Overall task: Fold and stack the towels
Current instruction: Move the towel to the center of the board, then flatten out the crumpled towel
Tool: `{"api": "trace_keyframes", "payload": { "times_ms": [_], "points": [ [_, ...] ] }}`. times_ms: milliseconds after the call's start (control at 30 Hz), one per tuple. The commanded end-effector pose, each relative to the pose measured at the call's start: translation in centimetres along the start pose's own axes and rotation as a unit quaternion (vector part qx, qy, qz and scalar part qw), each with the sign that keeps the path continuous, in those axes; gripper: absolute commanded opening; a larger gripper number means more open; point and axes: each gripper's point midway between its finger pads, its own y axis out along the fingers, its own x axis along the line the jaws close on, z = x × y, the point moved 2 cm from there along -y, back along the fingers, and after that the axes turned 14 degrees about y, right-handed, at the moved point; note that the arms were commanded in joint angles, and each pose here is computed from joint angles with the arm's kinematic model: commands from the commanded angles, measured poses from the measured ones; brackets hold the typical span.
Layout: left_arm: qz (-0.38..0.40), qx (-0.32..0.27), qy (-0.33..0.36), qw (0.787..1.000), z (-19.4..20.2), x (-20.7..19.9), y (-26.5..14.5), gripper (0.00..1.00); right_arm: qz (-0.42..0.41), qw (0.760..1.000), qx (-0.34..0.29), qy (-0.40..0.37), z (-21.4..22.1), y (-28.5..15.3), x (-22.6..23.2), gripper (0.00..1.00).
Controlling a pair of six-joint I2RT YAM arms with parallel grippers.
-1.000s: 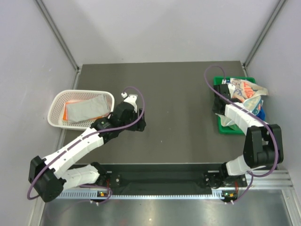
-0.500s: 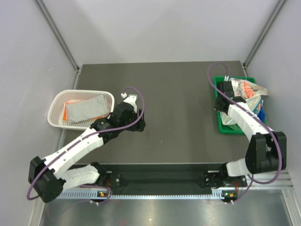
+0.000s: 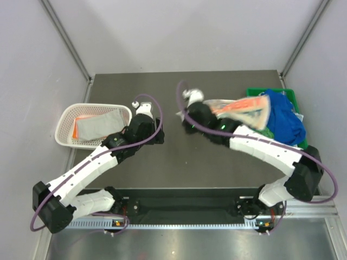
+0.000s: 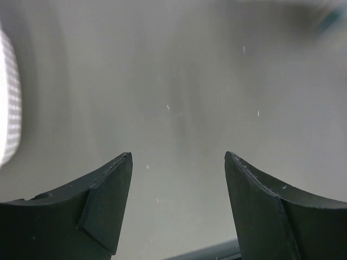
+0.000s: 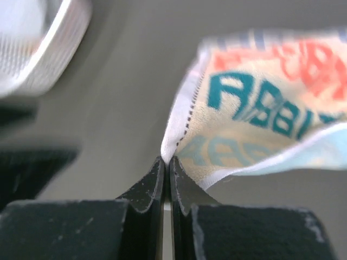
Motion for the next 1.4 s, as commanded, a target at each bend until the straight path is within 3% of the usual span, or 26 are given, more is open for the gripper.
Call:
{"api": "trace_keyframes", "payload": {
  "times_ms": [0,100,333,467,767,1167,1367],
  "points": [
    [-0.047,-0.037,-0.039,0.997,-2.7,1.4,-0.4,0.74,-0.064,0.995,0.072,-0.031,9.8,-0.1,4.4,0.0],
    [-0.034,-0.025,-0.05,0.998,-2.1,0.7,0.7,0.75,-0.067,0.99,0.123,-0.031,16.4,-0.9,3.8,0.0],
    [-0.005,0.05,-0.05,0.997,2.0,-1.4,5.2,0.73,-0.035,0.986,0.16,-0.002,22.1,-2.2,-1.5,0.0],
    [-0.025,0.107,-0.041,0.993,5.2,-0.9,5.9,0.72,-0.009,0.988,0.153,0.014,22.8,-3.4,-4.2,0.0],
    [-0.086,0.148,-0.11,0.979,11.1,1.6,4.3,0.7,0.005,0.99,0.141,0.014,22.5,-3.1,-4.5,0.0],
    [-0.075,0.178,-0.094,0.977,13.5,0.5,7.8,0.67,0.001,0.99,0.137,0.009,22.5,-3.0,-4.7,0.0],
    [-0.09,0.189,-0.079,0.975,14.9,1.1,8.7,0.56,0.003,0.991,0.134,0.014,22.7,-3.4,-5.4,0.0]
  ]
}}
